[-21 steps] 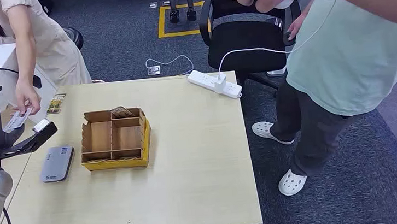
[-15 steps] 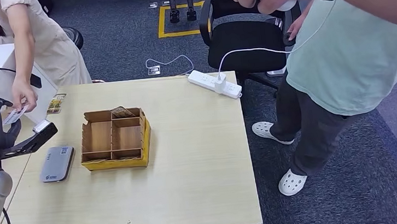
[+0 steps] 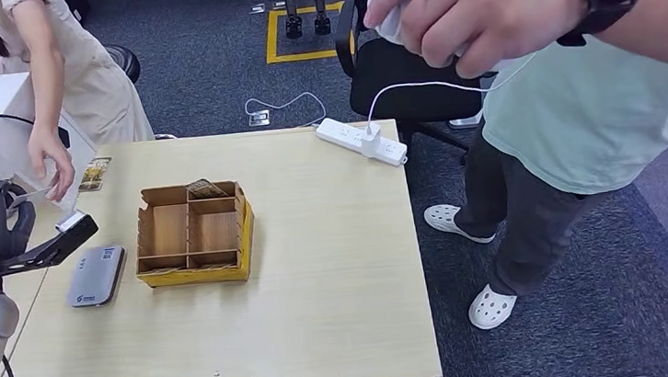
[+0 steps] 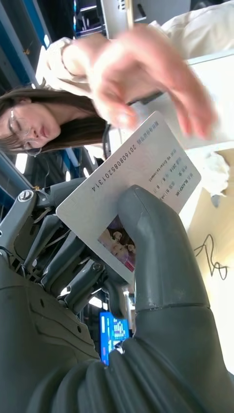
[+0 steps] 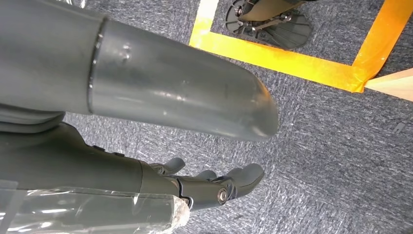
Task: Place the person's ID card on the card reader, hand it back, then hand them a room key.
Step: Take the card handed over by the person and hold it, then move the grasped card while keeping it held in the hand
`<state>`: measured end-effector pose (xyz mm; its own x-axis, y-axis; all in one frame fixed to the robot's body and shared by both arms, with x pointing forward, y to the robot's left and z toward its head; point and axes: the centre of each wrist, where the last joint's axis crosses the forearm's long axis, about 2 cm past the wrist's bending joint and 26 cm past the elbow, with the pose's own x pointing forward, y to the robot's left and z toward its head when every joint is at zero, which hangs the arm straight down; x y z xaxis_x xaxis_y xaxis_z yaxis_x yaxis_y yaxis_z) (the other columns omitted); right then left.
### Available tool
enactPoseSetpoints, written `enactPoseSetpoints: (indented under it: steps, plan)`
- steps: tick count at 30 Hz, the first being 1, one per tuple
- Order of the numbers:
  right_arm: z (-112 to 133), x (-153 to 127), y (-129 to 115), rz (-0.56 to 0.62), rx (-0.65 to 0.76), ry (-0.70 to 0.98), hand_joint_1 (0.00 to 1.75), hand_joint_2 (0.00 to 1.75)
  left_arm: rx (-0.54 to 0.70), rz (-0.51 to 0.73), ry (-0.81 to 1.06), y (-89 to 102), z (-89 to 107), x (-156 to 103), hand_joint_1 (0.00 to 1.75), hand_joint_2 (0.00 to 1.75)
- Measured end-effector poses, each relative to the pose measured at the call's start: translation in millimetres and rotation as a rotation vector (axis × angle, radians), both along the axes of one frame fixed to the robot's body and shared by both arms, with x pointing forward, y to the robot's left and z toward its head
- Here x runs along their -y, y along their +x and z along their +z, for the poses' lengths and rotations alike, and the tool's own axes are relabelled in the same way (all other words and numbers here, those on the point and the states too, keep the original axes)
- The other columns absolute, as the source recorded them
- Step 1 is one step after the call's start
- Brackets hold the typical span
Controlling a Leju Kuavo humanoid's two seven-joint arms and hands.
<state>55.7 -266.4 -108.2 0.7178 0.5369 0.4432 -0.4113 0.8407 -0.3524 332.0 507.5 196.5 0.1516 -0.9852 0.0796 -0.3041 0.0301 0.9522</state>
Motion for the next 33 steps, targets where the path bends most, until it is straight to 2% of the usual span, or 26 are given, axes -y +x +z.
enactPoseSetpoints:
  steps: [6, 13, 18, 27, 33]
  plan:
    - [-0.1, 0.1, -0.9, 0.001, -0.003, 0.0, 0.0, 0.0, -0.083, -0.022, 0.021, -17.2, -21.1, -2.0, 1.75, 1.75]
    - [-0.4, 0.3, -2.9, 0.003, -0.006, -0.001, 0.0, 0.0, -0.204, -0.042, 0.104, -59.9, -66.2, 1.9, 1.75, 1.75]
    - [-0.6, 0.7, -4.1, -0.001, -0.004, -0.003, 0.0, 0.0, -0.211, -0.033, 0.175, -84.8, -95.0, 15.3, 1.75, 1.75]
    - [-0.4, 1.4, -3.2, -0.01, 0.017, -0.006, 0.0, 0.0, -0.24, -0.006, 0.242, -101.6, -131.1, 31.5, 1.75, 1.75]
    - [-0.3, 2.1, -2.0, -0.015, 0.021, -0.007, 0.0, 0.0, -0.268, 0.01, 0.224, -105.0, -144.3, 38.8, 1.75, 1.75]
